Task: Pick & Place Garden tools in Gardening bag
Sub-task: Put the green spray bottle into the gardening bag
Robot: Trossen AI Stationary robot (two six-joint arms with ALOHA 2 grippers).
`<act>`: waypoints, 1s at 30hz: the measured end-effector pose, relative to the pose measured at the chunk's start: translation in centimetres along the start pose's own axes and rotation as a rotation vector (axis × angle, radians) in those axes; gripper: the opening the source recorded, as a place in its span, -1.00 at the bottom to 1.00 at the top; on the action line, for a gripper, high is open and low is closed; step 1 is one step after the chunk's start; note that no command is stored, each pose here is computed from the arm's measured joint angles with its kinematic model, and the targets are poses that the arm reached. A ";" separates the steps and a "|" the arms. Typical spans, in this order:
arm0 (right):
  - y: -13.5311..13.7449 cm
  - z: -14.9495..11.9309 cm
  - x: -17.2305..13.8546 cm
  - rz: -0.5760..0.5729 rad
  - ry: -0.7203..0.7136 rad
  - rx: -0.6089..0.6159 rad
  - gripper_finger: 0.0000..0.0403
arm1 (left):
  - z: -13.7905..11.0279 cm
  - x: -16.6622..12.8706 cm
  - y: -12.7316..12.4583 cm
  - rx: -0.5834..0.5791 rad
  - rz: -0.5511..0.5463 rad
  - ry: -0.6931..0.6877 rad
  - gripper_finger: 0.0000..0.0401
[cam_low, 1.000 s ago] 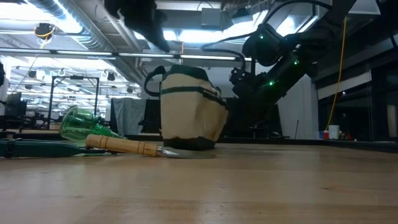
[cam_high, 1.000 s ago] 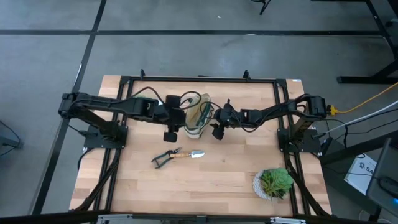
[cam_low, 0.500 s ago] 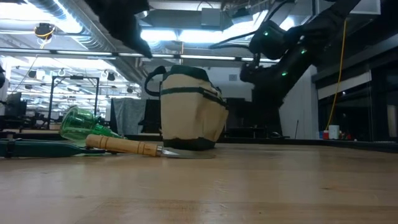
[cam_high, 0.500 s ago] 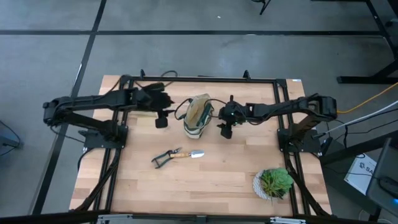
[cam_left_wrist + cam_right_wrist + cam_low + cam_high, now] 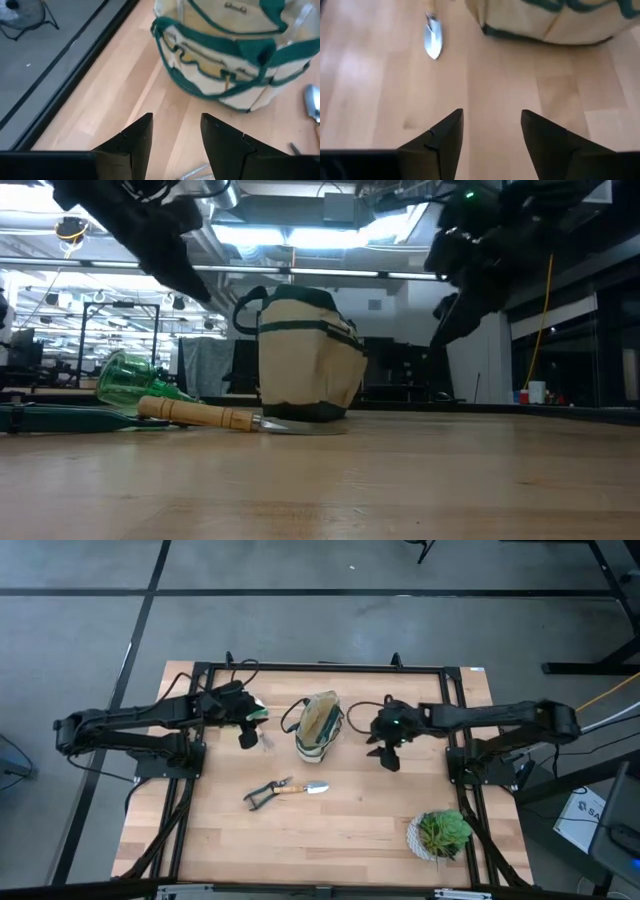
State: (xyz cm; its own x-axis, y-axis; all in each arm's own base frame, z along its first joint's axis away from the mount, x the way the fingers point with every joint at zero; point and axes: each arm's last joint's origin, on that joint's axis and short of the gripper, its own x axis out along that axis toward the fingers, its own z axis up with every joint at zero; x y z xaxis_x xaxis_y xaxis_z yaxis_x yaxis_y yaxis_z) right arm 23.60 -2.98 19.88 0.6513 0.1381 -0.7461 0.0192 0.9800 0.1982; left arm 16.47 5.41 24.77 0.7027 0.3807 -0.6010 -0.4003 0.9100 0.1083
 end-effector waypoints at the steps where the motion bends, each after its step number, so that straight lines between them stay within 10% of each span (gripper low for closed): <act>1: 0.2 -0.6 -0.3 0.005 -0.020 0.005 -0.02 | -0.2 0.0 0.0 -0.003 0.004 0.003 -0.20; 11: 0.9 -3.7 -2.1 0.044 -0.358 0.015 -0.10 | -0.3 0.0 0.1 -0.009 0.032 -0.004 -0.20; 30: 0.7 -4.1 -2.1 -0.009 -0.331 0.029 -0.10 | -0.5 0.0 0.1 -0.051 0.043 0.012 -0.20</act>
State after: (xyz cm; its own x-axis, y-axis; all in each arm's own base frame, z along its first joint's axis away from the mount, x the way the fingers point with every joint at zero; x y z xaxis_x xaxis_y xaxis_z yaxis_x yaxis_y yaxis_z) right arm 19.12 -1.99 18.92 0.8622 0.0710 -0.5016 0.0445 0.9757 0.2146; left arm 16.15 5.44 24.38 0.6768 0.4173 -0.6065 -0.4599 0.8829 0.0944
